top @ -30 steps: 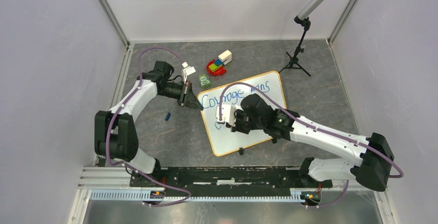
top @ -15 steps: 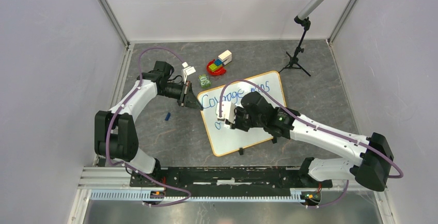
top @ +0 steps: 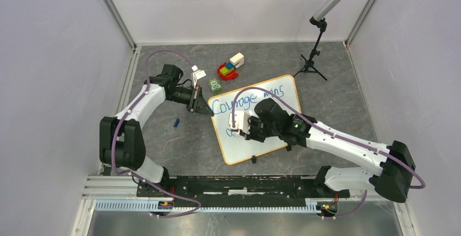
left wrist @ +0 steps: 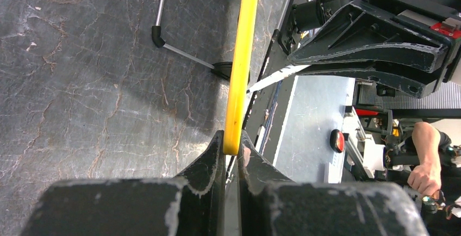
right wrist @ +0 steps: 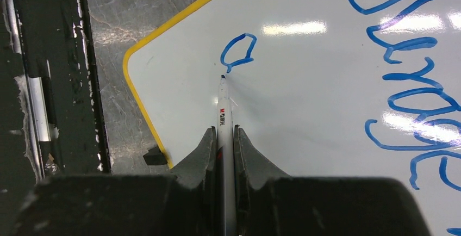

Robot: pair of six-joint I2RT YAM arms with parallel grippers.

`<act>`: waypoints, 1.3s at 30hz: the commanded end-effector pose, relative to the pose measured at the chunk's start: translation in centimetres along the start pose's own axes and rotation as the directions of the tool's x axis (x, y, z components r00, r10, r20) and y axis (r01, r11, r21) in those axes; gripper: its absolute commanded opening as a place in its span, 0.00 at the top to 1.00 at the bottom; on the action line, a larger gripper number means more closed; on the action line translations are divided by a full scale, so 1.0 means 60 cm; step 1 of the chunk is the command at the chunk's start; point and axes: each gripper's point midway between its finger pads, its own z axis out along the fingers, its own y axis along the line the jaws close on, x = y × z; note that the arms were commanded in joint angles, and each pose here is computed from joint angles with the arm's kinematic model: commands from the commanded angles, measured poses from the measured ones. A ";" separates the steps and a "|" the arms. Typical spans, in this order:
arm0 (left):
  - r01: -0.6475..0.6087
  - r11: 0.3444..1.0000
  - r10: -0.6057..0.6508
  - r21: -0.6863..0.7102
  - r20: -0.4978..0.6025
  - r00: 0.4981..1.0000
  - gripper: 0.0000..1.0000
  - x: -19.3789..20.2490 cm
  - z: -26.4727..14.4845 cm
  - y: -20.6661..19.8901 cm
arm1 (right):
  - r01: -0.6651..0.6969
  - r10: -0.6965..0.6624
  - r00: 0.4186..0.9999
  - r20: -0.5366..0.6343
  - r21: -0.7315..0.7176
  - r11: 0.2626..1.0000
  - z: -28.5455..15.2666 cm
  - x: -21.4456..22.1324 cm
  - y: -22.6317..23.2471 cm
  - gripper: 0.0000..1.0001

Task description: Write a sentence on the whiteboard

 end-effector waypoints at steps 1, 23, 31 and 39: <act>-0.049 0.999 0.049 -0.012 0.024 0.998 0.98 -0.016 -0.001 -0.001 | 0.023 -0.022 0.995 0.098 -0.004 1.000 -0.038 -0.068 -0.014 1.00; -0.014 1.000 0.014 -0.013 -0.009 1.000 0.98 -0.008 0.008 0.021 | -0.193 0.170 0.964 0.203 0.099 0.976 -0.101 -0.098 -0.134 1.00; -0.041 0.998 0.041 -0.037 0.002 0.999 0.98 -0.017 0.000 0.013 | -0.162 0.151 0.972 0.180 0.048 0.986 -0.081 -0.054 -0.098 1.00; -0.066 0.997 0.067 -0.048 0.012 0.998 0.97 -0.014 -0.007 0.000 | -0.151 0.148 0.964 0.222 -0.003 0.989 -0.089 -0.072 -0.083 1.00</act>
